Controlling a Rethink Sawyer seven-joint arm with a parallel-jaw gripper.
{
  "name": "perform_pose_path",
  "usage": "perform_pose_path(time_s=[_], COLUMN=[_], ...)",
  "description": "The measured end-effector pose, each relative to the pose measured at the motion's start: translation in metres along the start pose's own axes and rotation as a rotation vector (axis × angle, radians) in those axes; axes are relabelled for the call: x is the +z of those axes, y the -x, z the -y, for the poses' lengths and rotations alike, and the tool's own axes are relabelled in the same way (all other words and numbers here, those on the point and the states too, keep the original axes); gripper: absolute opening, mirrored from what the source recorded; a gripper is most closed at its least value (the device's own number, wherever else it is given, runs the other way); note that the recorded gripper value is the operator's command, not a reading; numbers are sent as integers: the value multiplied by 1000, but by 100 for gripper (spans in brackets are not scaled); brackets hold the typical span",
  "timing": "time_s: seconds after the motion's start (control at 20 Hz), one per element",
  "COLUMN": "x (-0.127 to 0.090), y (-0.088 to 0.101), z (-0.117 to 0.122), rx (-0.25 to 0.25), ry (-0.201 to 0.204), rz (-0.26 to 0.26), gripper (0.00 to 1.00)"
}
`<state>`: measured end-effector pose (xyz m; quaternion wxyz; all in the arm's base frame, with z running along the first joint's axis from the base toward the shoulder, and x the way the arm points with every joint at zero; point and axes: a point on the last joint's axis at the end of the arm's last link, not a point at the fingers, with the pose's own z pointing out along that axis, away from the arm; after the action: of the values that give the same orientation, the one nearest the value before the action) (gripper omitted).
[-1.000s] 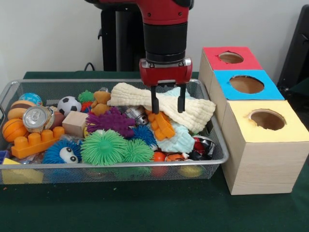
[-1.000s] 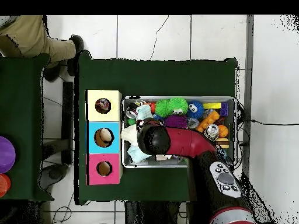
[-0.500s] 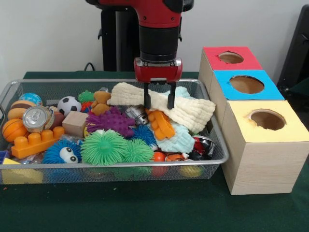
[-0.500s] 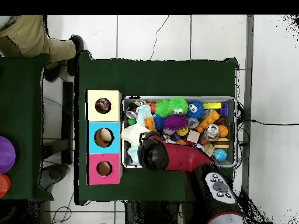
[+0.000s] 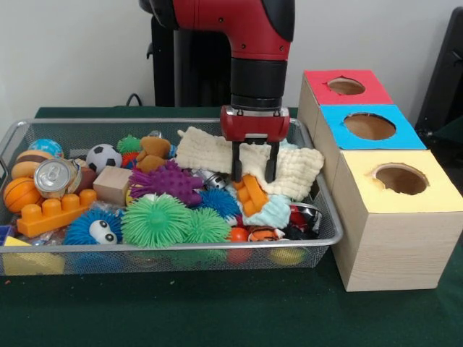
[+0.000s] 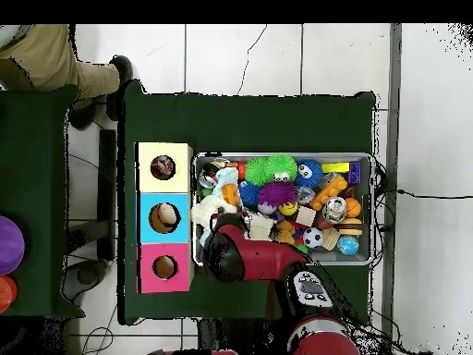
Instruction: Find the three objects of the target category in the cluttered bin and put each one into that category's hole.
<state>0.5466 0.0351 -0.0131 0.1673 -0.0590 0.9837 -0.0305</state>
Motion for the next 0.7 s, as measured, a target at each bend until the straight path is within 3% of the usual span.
perform_pose_path(time_s=[0.1, 0.3, 0.7], x=[3, 5, 1], y=[-2, -4, -3], z=[2, 4, 10], rx=[-1, 4, 16], ry=[-17, -20, -19], rz=[27, 30, -7], gripper=[100, 100, 100])
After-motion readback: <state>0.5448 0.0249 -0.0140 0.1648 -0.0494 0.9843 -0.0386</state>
